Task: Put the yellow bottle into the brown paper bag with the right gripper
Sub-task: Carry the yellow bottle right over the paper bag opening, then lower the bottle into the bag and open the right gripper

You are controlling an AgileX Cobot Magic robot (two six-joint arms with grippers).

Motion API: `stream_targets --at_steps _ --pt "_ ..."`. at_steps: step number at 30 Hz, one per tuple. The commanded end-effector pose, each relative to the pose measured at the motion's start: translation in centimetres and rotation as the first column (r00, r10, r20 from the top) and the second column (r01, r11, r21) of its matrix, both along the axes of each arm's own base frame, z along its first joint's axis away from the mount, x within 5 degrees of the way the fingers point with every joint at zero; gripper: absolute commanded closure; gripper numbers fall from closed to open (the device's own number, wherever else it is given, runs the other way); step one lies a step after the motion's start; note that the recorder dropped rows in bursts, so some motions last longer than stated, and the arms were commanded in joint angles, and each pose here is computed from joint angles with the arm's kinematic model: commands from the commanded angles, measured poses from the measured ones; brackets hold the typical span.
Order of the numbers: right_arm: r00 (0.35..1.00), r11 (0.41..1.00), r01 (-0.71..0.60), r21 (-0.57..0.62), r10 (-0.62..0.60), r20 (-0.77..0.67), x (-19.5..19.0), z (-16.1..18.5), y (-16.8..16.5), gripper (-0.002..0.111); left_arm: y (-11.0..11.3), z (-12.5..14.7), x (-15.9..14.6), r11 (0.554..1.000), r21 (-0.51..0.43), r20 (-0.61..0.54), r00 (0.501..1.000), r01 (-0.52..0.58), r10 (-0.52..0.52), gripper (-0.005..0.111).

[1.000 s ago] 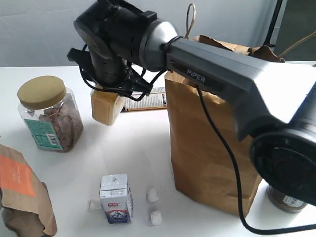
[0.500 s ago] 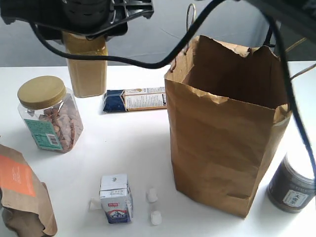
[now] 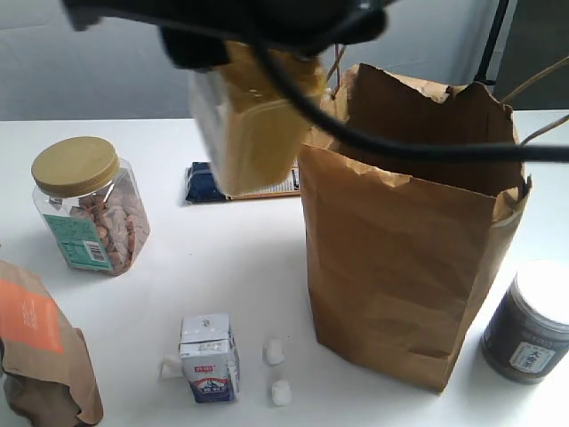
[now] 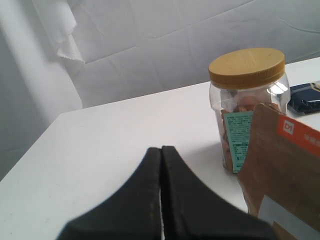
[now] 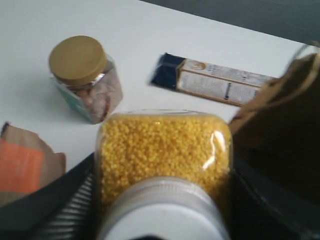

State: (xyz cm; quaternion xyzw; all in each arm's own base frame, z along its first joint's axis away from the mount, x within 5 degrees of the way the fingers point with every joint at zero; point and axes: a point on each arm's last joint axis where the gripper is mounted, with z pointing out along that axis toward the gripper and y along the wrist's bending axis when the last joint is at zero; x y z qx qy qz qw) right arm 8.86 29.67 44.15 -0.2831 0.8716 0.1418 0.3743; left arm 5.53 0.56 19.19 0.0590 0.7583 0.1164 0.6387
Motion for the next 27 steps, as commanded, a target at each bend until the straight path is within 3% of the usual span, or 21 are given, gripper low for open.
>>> stream_targets --at_steps 1,5,10,15,22,27 --pt "0.992 0.995 0.064 0.079 -0.072 0.102 0.3 1.4 -4.5 0.108 0.0 0.0 0.0 1.0 -0.001 0.006 1.0 0.005 -0.005 0.107" --pt "0.976 0.981 0.142 0.129 -0.161 0.144 1.2 2.3 -8.7 0.108 0.0 0.0 0.0 1.0 -0.001 0.006 1.0 0.005 -0.005 0.107" --pt "0.939 0.963 0.25 0.099 -0.266 0.217 3.9 2.6 -10.4 0.108 0.0 0.0 0.0 1.0 -0.001 0.006 1.0 0.005 -0.005 0.107" --pt "0.938 0.945 0.326 -0.003 -0.323 0.128 8.1 -0.1 -9.5 0.108 0.0 0.0 0.0 1.0 -0.001 0.006 1.0 0.005 -0.005 0.107" --pt "0.953 0.946 0.301 -0.124 -0.301 0.021 12.3 -5.0 -6.3 0.108 0.0 0.0 0.0 1.0 -0.001 0.006 1.0 0.005 -0.005 0.107" --pt "0.946 0.941 0.307 -0.145 -0.317 -0.059 14.3 -7.8 -4.9 0.108 0.0 0.0 0.0 1.0 -0.001 0.006 1.0 0.005 -0.005 0.107"
